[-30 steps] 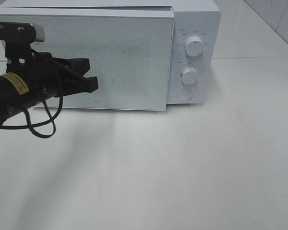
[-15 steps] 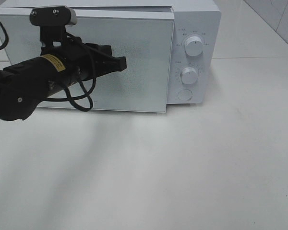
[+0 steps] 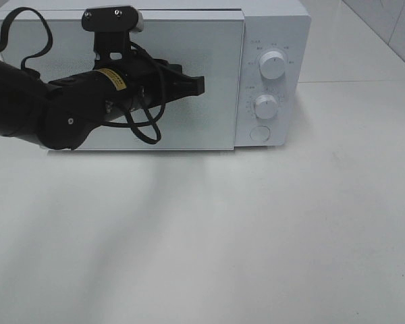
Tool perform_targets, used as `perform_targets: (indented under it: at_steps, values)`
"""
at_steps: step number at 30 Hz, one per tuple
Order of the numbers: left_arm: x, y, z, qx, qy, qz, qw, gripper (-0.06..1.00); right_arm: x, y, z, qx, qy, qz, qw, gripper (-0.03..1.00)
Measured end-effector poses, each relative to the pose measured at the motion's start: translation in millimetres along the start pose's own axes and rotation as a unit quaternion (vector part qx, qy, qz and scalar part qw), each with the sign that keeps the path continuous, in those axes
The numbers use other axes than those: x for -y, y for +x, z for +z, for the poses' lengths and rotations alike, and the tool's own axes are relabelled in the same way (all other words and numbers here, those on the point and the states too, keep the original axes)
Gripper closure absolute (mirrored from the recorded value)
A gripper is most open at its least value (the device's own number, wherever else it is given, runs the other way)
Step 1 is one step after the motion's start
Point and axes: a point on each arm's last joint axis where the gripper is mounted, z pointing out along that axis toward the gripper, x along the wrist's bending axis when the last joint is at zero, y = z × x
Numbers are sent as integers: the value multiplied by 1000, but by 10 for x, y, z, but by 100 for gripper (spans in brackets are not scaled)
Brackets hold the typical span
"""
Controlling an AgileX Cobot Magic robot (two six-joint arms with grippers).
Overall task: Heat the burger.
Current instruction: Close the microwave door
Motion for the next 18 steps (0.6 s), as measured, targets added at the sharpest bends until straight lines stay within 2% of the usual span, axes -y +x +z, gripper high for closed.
perform_targets:
  at_steps: [13, 18]
  values:
    - [5, -78, 172, 3, 19, 18, 1000, 94, 0, 0, 0, 0, 0, 0, 1000, 24]
    - [-42, -97, 111, -2, 59, 5, 998, 94, 0, 0, 0, 0, 0, 0, 1000, 24]
